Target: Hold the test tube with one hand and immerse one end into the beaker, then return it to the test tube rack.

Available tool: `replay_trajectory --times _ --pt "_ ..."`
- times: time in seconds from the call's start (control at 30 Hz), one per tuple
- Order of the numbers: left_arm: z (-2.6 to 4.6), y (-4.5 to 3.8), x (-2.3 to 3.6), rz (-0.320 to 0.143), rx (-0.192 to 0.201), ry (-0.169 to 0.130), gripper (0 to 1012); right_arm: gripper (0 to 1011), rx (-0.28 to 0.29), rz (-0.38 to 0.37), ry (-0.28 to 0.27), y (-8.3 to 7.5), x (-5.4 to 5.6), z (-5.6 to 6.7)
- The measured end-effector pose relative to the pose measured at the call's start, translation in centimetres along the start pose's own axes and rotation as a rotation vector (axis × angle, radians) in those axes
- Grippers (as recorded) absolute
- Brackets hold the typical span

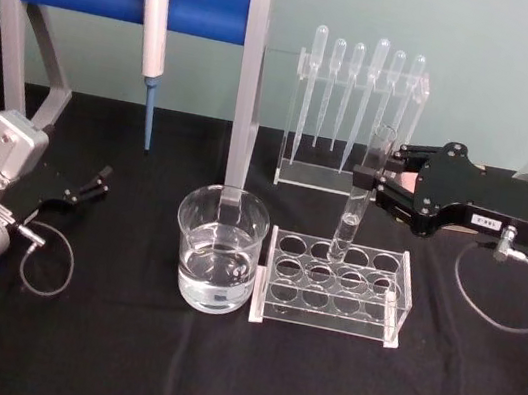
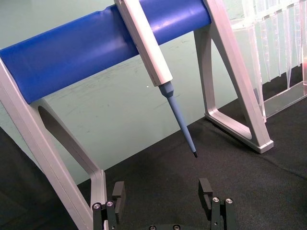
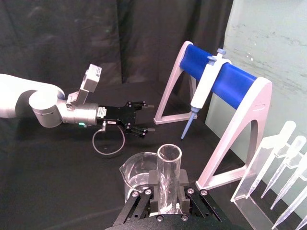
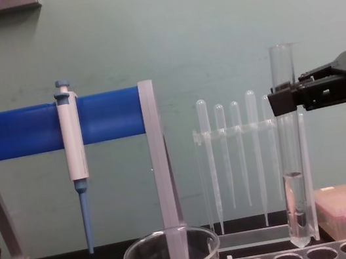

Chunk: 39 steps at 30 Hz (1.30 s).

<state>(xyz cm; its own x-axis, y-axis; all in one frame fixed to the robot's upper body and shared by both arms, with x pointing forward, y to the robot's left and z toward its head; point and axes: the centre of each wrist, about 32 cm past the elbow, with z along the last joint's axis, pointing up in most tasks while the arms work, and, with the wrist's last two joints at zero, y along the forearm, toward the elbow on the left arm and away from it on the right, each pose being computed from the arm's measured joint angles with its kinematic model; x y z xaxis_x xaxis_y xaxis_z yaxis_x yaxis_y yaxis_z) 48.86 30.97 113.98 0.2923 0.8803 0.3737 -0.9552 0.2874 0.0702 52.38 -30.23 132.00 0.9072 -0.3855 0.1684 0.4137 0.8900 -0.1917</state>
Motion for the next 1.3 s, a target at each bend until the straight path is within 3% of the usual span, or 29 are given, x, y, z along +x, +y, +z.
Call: replay_trajectory --times 1.3 --pt "0.00 0.00 0.00 0.000 0.000 0.000 1000 241 0.000 0.000 0.000 0.00 0.00 0.00"
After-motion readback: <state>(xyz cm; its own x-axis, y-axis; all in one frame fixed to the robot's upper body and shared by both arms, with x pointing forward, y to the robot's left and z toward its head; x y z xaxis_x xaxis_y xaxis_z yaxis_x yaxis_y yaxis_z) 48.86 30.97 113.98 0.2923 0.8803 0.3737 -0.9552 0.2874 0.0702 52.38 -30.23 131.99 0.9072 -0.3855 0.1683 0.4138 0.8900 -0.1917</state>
